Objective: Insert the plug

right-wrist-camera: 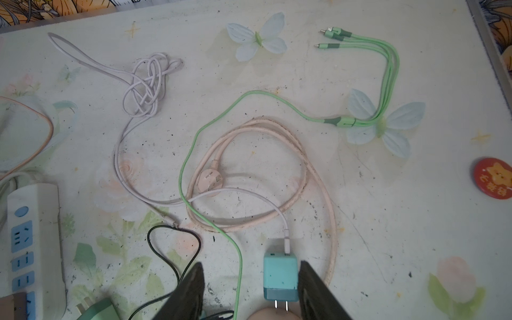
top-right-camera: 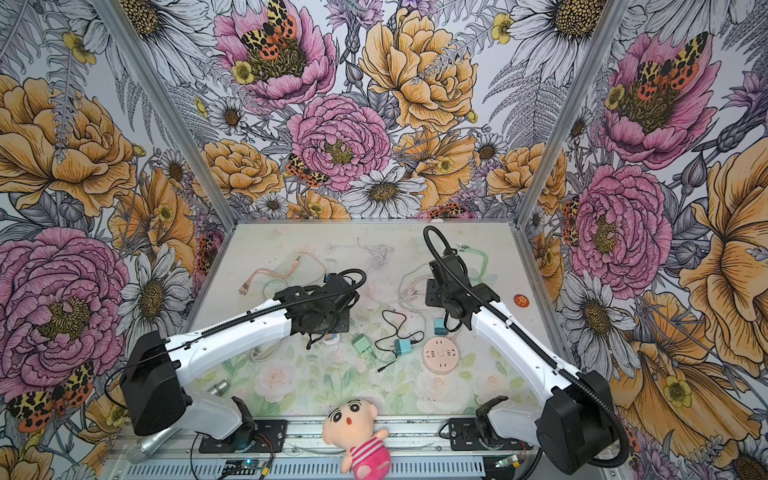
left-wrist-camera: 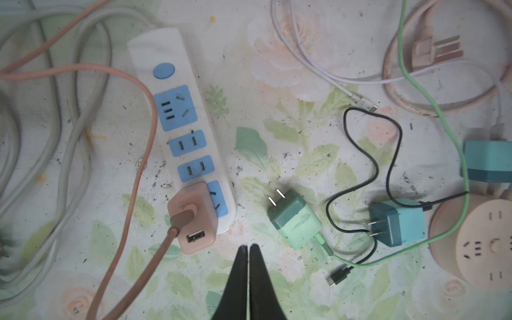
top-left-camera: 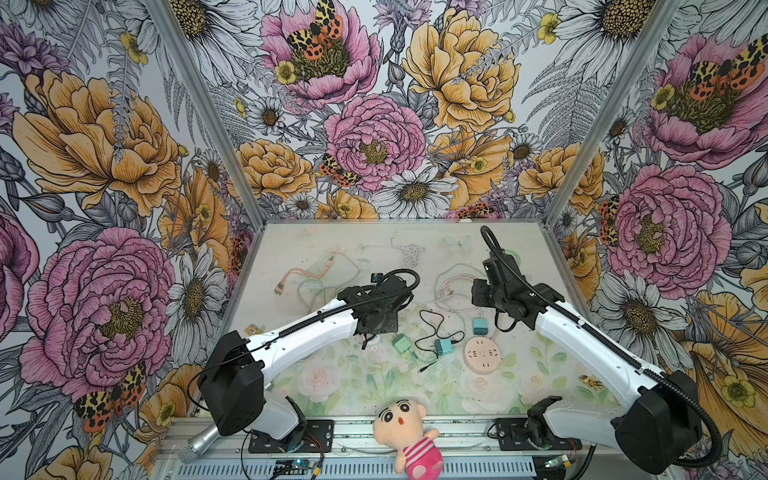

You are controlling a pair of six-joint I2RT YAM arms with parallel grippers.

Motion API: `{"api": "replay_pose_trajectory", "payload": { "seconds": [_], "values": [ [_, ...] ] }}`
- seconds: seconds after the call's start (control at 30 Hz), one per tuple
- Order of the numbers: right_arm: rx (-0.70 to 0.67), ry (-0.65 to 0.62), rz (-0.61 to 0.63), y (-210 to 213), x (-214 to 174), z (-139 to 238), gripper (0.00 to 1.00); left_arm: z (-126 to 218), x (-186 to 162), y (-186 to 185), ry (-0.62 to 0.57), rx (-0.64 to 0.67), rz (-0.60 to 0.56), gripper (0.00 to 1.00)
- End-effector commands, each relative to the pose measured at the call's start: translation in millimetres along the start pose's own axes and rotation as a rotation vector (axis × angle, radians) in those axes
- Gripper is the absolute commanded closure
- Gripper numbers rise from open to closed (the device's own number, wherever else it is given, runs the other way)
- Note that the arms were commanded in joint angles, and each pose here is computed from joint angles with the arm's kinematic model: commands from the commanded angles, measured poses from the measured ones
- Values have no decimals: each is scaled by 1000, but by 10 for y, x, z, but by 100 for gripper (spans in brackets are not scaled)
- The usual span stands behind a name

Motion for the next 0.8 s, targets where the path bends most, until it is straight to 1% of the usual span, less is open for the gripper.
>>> {"api": "replay_pose_trajectory", "payload": {
  "seconds": [0.0,0.37,0.77],
  "values": [
    [26,-14,-19,24,36,-14,45,-9,-5,105,-11,38,25,93],
    [35,-14,-25,25,30,-12,45,-147,0,260,-7,110,44,94],
    [40,-5,-27,31,9,-42,45,-244,-40,315,-8,157,55,93]
  ]
}}
Point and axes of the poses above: each gripper's point midway between its finger pads, its own z axis back along the fingers, its own y axis along the line the jaws close on, x = y × z, the point moved 10 cm from there along z, back along the fingers, and after that the axes turned 7 degrees about z, right-handed, at the moved point
